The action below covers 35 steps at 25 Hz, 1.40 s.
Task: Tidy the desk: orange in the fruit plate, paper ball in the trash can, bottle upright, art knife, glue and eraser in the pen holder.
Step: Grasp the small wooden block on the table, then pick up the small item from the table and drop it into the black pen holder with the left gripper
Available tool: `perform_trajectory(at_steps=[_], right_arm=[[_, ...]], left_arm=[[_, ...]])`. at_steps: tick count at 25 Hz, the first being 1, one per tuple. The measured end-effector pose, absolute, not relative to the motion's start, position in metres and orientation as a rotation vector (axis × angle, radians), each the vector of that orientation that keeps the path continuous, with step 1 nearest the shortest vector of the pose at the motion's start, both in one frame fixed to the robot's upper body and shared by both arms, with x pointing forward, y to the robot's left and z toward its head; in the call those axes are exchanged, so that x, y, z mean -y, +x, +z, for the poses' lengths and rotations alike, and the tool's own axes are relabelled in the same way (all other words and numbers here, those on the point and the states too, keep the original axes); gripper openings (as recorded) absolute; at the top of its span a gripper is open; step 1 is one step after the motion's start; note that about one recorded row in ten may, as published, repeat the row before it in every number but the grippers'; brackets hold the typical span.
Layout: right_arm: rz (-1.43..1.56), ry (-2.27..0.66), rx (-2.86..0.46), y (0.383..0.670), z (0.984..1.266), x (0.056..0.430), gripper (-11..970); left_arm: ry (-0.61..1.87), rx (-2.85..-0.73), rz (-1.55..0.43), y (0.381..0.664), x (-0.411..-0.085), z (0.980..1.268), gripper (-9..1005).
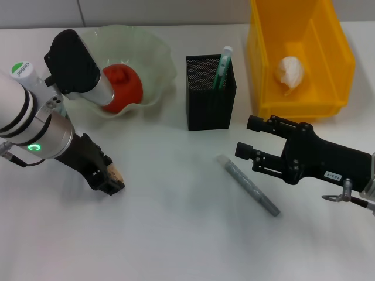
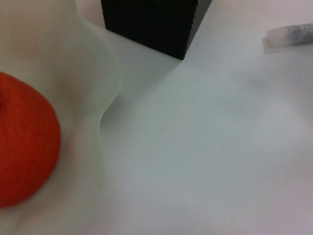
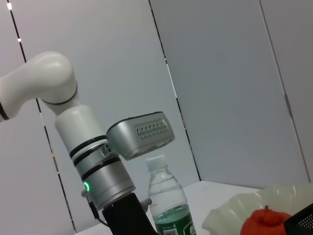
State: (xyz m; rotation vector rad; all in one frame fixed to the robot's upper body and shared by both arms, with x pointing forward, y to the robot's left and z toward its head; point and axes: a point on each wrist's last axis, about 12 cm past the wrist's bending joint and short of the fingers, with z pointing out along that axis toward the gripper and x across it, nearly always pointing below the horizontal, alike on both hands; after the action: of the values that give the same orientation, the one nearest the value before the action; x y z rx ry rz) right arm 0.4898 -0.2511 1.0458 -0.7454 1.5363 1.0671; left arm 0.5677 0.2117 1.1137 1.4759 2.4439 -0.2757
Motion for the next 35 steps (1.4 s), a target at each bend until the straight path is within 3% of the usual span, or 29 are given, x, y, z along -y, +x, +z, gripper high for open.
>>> perform_trajectory(at_steps=[6,10,23,31,35], right_arm=[[1.069,-0.744,-1.536,0.489,1.046,0.251,688],[1.069,-0.745,-1.535,0.489,1.046,0.251,688],[1.068,-0.74,-1.537,0.488,1.045,0.252,689],[1.064,-0.735,-1.545,0.487,1.044,0.253,688],[1.066,-0.732,-1.548,0.486,1.042,0.252,688]], left_arm=[[1.49,-2.451,-0.259,0.568,-0.211,1.112,617],[1.494,-2.454,-0.255,0.567,-0.211,1.111,491],[1.495,-2.456,-0.267,0.567,-0.21,1.112,420],[1.432,-2.294,-0.402,0.57,-0.202,1.141,419],[1.384,-2.102,-0.525,0.579,-0.189,1.166,419]])
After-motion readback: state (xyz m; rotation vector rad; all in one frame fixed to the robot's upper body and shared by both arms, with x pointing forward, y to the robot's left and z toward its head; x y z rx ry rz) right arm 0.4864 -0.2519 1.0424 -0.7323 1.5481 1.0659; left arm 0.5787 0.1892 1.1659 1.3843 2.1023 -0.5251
